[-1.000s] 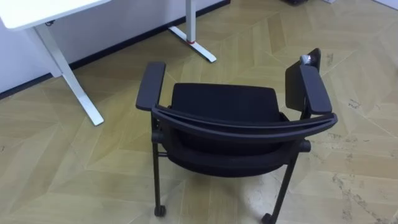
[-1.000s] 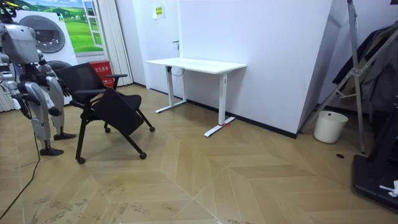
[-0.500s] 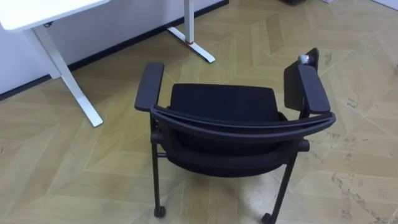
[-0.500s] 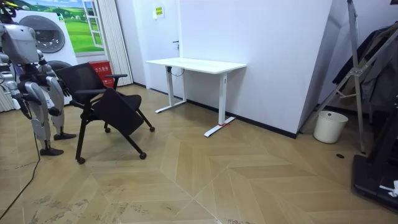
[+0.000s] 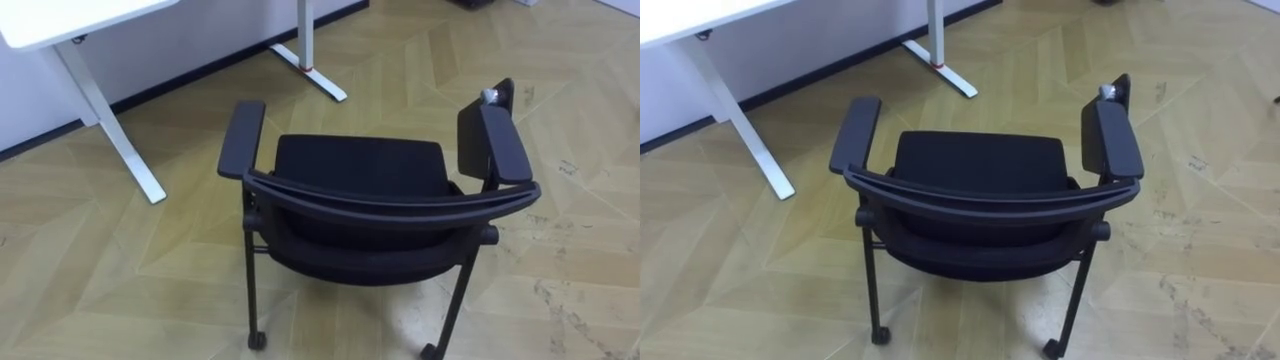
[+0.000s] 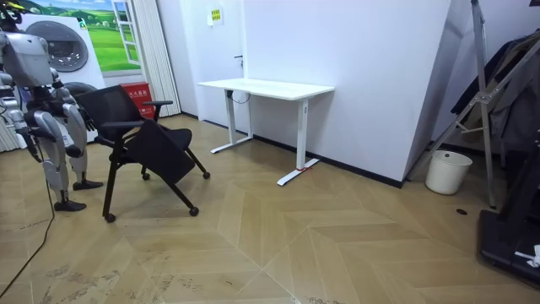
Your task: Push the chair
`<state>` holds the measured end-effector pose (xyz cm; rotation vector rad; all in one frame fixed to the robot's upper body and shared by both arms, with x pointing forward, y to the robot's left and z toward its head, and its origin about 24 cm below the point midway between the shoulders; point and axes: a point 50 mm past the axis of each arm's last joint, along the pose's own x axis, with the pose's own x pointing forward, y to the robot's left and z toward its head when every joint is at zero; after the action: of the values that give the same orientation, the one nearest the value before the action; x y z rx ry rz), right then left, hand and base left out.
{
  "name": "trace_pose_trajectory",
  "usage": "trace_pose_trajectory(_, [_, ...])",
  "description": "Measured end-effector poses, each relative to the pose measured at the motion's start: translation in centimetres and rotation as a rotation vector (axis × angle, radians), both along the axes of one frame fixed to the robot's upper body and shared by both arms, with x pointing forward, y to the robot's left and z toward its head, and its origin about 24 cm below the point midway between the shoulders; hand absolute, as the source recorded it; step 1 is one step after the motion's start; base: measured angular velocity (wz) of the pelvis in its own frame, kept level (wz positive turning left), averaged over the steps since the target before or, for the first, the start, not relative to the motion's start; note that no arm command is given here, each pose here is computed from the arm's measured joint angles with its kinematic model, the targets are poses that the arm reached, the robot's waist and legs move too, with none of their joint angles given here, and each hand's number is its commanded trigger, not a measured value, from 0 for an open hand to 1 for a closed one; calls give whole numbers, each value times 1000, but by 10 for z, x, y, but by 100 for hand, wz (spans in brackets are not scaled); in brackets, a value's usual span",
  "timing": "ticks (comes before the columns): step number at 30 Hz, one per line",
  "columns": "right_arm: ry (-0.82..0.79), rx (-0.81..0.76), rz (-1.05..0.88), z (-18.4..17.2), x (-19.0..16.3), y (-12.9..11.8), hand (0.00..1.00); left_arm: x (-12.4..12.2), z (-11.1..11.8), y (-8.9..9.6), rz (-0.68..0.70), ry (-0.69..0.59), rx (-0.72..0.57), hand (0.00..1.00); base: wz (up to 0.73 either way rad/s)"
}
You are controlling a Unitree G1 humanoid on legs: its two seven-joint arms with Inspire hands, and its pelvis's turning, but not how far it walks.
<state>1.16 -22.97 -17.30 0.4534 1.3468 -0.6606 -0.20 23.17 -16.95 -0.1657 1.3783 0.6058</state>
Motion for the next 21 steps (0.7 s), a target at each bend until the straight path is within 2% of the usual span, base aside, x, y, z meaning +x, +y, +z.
trace_pose_trajectory(7, [3, -10, -11, 0, 0, -2, 0, -6, 1, 2, 146, -18, 20, 0, 0])
trace_pose_trajectory(10, [14, -27, -42, 1, -1, -5, 0, -11, 3, 11, 245, -4, 86, 0, 0])
trace_pose_trajectory(16, [47, -121, -93, 4, -1, -16, 0, 1, 19, 41, 310, -22, 343, 0, 4])
trace_pose_trajectory(21, [33, -203, -73, 7, 6, -24, 0, 31, 36, 57, 214, -75, 589, 0, 3])
